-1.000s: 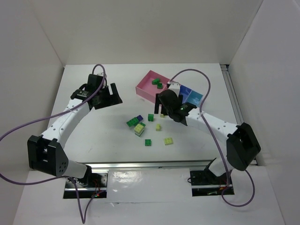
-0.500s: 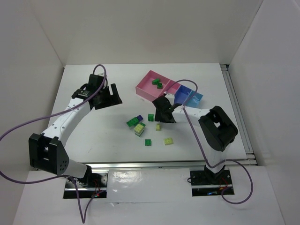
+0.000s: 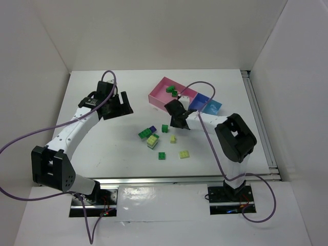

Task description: Sort the legos into containers by color

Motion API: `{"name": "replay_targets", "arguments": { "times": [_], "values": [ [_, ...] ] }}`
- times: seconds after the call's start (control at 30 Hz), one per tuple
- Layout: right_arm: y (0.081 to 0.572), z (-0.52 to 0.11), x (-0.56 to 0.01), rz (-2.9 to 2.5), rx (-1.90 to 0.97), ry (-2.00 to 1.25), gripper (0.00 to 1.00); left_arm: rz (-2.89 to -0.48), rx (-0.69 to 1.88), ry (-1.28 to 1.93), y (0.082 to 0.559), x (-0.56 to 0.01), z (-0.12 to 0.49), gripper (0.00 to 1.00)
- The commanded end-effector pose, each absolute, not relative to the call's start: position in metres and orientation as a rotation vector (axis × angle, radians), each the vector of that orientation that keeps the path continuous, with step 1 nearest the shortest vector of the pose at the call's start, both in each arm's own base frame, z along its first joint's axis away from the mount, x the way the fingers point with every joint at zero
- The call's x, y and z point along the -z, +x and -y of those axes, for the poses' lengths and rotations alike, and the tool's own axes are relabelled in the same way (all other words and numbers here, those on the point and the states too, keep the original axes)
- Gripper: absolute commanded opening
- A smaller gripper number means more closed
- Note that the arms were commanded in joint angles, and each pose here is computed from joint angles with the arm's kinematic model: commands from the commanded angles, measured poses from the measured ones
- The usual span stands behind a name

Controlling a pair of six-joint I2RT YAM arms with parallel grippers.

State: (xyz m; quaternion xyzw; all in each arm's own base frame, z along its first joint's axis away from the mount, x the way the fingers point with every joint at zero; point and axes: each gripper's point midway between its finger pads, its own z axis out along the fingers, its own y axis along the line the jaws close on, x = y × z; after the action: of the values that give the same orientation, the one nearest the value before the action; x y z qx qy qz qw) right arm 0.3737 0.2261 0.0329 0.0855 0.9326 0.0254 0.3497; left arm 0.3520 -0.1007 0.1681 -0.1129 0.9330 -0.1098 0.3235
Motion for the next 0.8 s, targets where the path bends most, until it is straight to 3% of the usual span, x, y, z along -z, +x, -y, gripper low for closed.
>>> {"name": "replay_targets", "arguments": {
  "times": [0.0, 0.27, 0.6, 0.67, 0.73, 0.77],
  "values": [
    [0.385, -0.230, -0.106, -2.264, -0.137, 0.244, 0.11, -2.421, 0.255, -0.279, 0.360, -0.181, 0.095, 0.91],
    [0.386, -0.184, -0.152, -2.184, -0.057, 0.290, 0.11, -2.414, 0.288, -0.279, 0.361, -0.189, 0.099, 0.91],
    [0.474, -0.176, -0.156, -2.168, -0.108, 0.307, 0.12, -2.398, 0.305, -0.273, 0.359, -0.198, 0.101, 0.91],
    [0.486, -0.176, -0.142, -2.191, -0.092, 0.302, 0.20, -2.412, 0.306, -0.254, 0.356, -0.193, 0.101, 0.90],
    [0.494, -0.183, -0.146, -2.195, -0.111, 0.294, 0.36, -2.403, 0.305, -0.242, 0.355, -0.196, 0.101, 0.90],
    [0.496, -0.184, -0.145, -2.195, -0.106, 0.283, 0.65, -2.403, 0.305, -0.242, 0.355, -0.196, 0.101, 0.90]
  ]
}}
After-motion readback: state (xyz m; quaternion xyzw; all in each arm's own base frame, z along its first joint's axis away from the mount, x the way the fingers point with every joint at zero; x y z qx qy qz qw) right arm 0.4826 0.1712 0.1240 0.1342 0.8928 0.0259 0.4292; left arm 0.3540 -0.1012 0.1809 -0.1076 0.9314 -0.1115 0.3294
